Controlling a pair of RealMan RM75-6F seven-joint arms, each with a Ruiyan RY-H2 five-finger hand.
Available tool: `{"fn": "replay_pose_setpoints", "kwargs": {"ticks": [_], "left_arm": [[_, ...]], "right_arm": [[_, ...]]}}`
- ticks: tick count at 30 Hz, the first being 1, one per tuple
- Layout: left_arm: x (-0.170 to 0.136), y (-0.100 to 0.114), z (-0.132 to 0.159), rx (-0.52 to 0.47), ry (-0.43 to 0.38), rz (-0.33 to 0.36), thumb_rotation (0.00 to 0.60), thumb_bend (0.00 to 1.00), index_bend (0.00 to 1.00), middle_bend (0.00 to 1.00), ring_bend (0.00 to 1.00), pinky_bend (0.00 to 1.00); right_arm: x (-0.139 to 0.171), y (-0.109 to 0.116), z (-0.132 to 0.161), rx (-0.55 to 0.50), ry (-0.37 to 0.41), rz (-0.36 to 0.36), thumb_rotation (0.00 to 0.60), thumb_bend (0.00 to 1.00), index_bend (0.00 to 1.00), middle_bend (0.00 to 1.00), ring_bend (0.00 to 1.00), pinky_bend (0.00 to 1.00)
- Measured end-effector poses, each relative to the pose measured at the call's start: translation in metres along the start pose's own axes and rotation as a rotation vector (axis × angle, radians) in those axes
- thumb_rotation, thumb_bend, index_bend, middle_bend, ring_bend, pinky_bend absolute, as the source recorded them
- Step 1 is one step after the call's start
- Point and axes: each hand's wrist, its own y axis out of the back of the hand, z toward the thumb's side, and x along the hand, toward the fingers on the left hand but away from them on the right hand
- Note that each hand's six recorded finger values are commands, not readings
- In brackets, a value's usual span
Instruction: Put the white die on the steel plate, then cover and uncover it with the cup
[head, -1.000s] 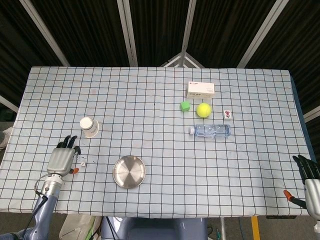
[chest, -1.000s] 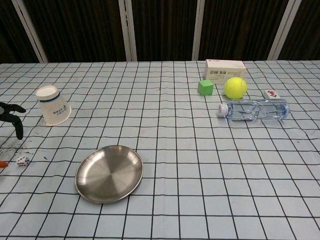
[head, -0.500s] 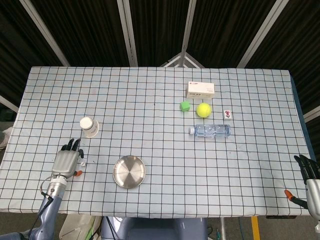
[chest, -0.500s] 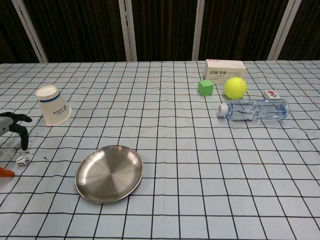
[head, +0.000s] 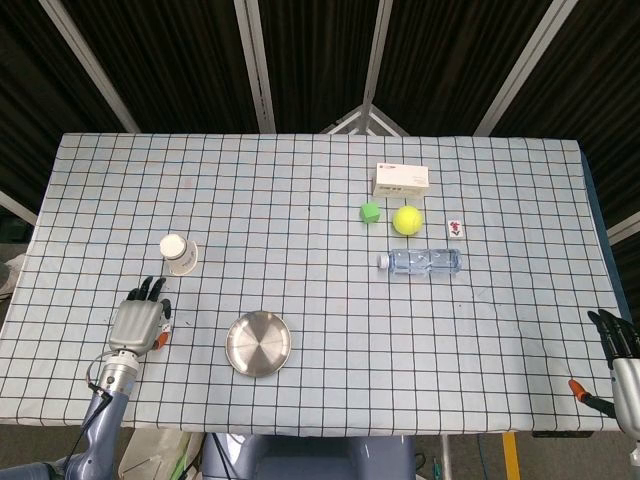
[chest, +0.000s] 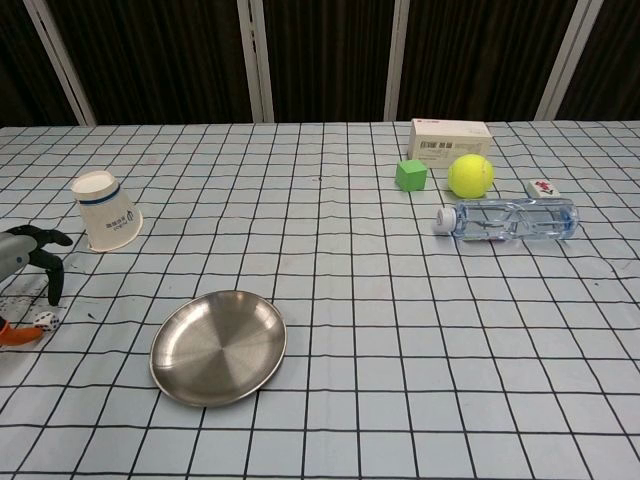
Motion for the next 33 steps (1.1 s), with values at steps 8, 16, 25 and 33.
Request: {"fn": "replay_pose_setpoints", "kwargs": {"ticks": [8, 16, 25, 33], "left_arm": [[0.0003, -0.0008, -0.0008, 0.006, 0.004, 0.000, 0.600, 0.40, 0.49, 0.06, 0.01, 0.19], [0.0024, -0.0040, 0.0023, 0.010, -0.003, -0.007, 0.600, 0.40, 0.49, 0.06, 0.01, 0.19], [0.0024, -0.0060, 0.0068, 0.005, -0.017, -0.017, 0.600, 0.44, 0.53, 0.06, 0.01, 0.19], [0.0019, -0.0032, 0.0013, -0.007, -0.005, -0.020, 0.600, 0.45, 0.55, 0.07, 0.01, 0.19]], "right_arm": [[0.0000, -0.0004, 0.0008, 0.001, 0.002, 0.002, 0.600, 0.04, 0.12, 0.14, 0.15, 0.16], [-0.0004, -0.0013, 0.0002, 0.003, -0.002, 0.003, 0.600, 0.04, 0.12, 0.14, 0.15, 0.16], [-0.0009, -0.0034, 0.0019, -0.003, 0.006, 0.014, 0.600, 0.04, 0.12, 0.14, 0.15, 0.16], [-0.0003, -0.0025, 0.0025, -0.005, 0.009, 0.012, 0.600, 0.04, 0.12, 0.14, 0.15, 0.16]]}}
